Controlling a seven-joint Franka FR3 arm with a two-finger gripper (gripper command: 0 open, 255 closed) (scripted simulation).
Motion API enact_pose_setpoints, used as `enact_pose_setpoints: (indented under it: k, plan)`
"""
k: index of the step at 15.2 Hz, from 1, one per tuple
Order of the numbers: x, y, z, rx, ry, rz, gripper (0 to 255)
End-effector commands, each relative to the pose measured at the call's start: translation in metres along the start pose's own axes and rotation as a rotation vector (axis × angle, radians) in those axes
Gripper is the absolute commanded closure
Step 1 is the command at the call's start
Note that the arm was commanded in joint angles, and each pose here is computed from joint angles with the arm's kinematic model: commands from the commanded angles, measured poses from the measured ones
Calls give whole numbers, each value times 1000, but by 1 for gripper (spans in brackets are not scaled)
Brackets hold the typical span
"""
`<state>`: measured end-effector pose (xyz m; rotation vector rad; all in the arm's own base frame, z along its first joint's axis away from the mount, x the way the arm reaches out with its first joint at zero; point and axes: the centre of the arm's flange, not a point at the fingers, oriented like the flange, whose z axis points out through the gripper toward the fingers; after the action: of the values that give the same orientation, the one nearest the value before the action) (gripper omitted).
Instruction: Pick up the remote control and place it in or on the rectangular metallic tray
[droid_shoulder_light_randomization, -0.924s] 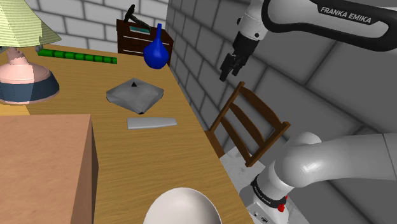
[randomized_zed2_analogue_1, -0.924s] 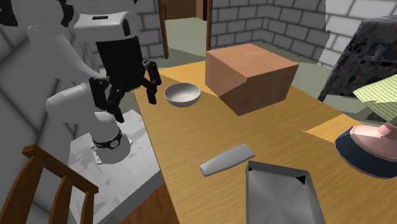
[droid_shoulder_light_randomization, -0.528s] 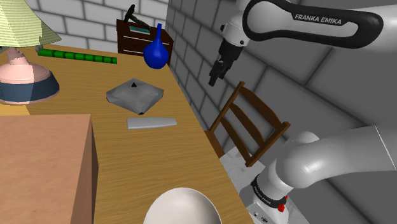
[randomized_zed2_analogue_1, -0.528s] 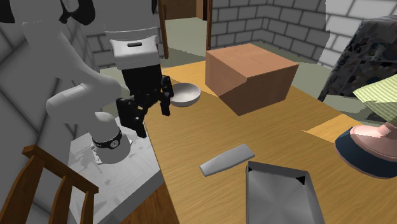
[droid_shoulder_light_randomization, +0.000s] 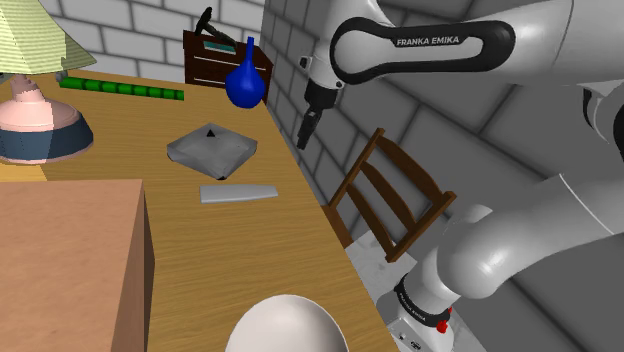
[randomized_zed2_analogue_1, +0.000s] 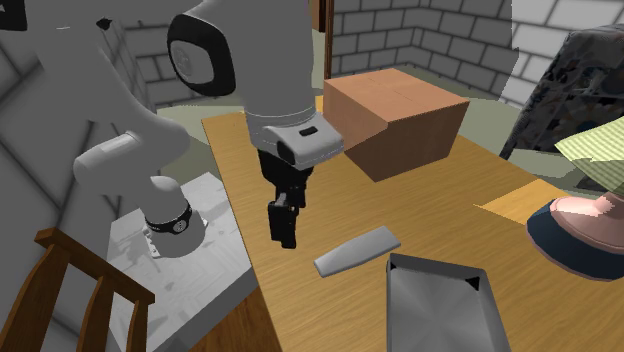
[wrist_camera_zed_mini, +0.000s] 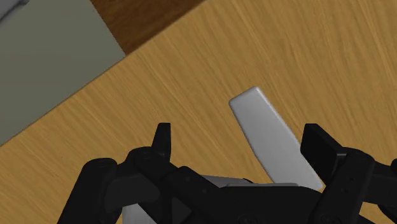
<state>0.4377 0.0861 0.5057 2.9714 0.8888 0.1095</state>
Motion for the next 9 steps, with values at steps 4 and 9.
enact_pose_setpoints:
  k: [4, 9]
  plan:
    - [48, -20, 50, 27, -10, -200, 0]
    - [89, -47, 95, 54, -21, -396, 0]
